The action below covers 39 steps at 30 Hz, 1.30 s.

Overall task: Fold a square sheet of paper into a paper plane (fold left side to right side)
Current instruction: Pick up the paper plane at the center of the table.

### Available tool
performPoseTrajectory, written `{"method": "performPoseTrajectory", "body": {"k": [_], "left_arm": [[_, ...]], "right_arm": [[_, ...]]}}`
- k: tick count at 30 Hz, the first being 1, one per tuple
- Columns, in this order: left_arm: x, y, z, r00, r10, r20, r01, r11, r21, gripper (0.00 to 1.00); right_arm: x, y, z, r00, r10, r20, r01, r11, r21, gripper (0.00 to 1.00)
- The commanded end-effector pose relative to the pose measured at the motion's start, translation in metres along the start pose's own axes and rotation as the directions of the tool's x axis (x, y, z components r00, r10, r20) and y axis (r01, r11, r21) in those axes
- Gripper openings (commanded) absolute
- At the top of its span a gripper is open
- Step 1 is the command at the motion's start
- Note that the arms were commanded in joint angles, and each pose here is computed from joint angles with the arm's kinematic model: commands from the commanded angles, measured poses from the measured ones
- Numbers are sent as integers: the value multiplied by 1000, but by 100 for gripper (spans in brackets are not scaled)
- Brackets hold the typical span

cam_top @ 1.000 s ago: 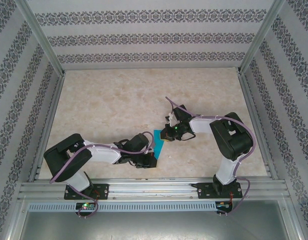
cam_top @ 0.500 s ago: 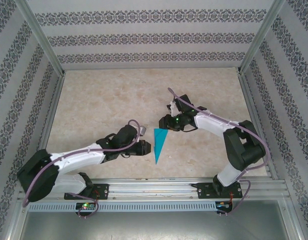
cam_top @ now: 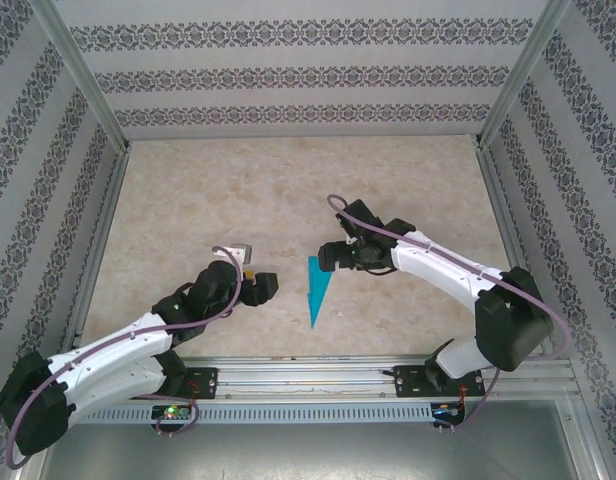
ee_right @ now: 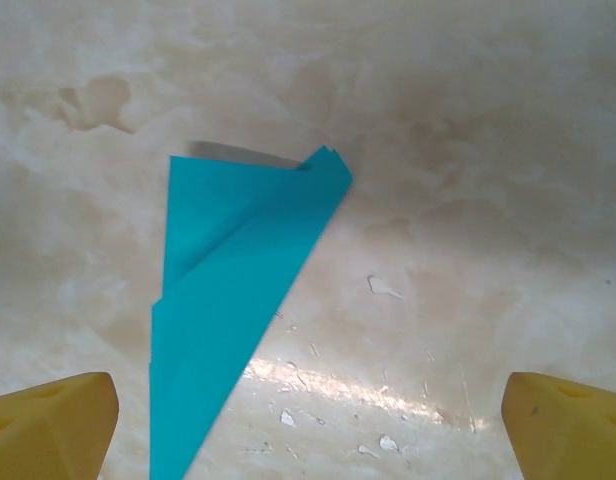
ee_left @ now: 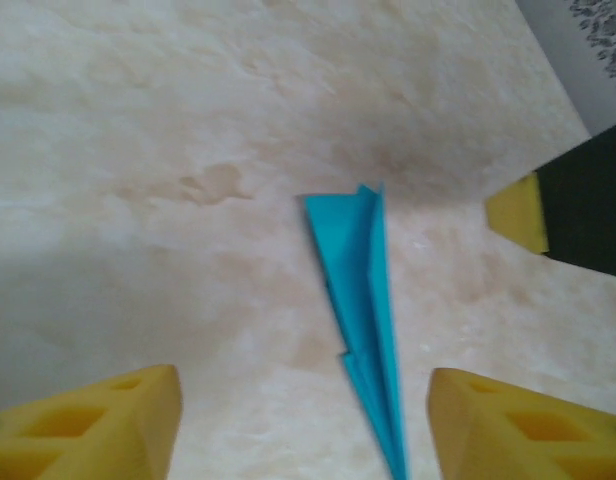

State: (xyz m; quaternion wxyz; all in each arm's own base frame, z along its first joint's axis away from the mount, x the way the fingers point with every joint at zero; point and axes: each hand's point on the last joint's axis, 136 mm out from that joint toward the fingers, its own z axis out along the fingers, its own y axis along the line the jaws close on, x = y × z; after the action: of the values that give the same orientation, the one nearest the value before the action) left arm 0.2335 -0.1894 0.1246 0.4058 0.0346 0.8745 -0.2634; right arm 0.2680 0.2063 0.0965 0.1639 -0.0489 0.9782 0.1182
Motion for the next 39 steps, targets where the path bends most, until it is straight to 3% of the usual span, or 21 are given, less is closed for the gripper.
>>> {"method": "performPoseTrajectory", "body": {"k": [1,5,17,29,39], "left_arm": [[-19,6,-8,991,79,105,-77,997,-26,83],[-22,10,-15,983,104,149,-101,995,-26,99],[-20,22,-35,977,128,169,-121,991,-51,100],[-15,30,-41,974,188,125,-177,979,-98,100],[-13,30,-39,973,204,107,-193,976,-104,100]], "right_arm": [[1,-6,-9,997,70,29,-73,991,114,98],[3,7,-9,998,63,14,-64,978,198,98],[5,45,23,994,97,-48,-77,947,312,96],[8,35,45,987,150,-55,-112,895,432,67],[15,40,66,984,153,-95,-95,888,450,55]]}}
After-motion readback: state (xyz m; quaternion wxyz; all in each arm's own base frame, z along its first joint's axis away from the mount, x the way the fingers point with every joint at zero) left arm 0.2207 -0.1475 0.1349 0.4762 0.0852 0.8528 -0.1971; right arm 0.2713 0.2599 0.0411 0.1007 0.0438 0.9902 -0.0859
